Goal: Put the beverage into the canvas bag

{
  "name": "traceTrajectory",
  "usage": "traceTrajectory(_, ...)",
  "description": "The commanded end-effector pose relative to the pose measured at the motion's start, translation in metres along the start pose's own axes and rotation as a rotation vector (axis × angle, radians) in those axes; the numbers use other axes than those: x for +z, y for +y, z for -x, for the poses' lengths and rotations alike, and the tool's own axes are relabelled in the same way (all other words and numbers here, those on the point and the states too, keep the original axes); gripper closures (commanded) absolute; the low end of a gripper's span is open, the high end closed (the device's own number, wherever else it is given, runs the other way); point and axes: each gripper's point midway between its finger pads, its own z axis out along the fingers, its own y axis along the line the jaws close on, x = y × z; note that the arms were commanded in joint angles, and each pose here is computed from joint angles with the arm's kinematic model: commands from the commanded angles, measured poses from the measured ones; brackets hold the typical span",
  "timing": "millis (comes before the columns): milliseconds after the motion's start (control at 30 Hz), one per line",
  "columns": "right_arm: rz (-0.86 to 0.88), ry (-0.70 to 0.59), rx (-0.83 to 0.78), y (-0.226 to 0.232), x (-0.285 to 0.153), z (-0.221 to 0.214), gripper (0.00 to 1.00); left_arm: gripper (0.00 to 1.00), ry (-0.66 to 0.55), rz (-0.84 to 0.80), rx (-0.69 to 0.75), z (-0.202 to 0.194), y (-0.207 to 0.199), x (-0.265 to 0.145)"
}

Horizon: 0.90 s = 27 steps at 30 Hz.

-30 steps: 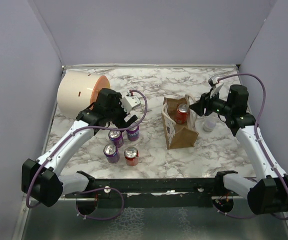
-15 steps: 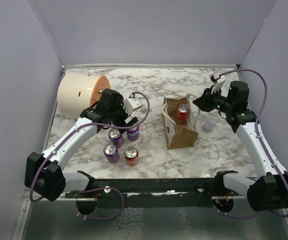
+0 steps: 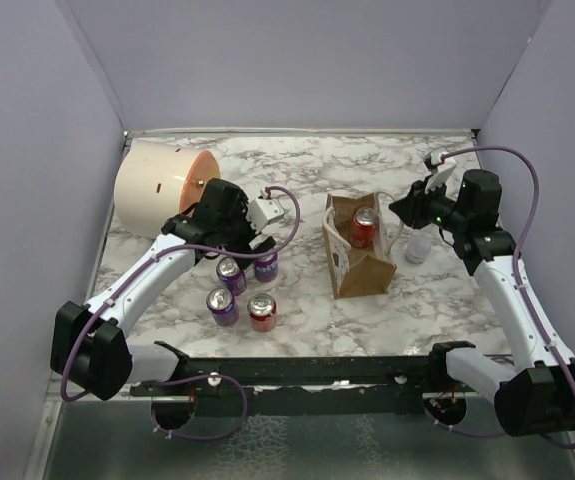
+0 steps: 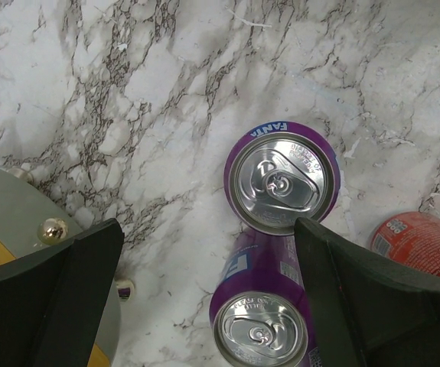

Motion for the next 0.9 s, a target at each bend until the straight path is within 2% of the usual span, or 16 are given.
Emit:
traceTrajectory(0, -0.009, -0.023, -0.015, -0.001, -0.002, 0.003, 0.86, 0.03, -0.028, -0.035, 0.024, 0.003, -0.006, -0.005)
traceTrajectory(467, 0.011, -0.021, -0.022, 0.002, -0.003, 0.006, 0.89, 0.02, 0.025, -0.101, 0.109, -0.005, -0.011, 0.0)
traceTrajectory(867, 0.028, -0.018, -0.02, 0.005, -0.002, 0.004, 0.9, 0.02, 0.064, -0.194, 0.101, -0.015, -0.02, 0.024)
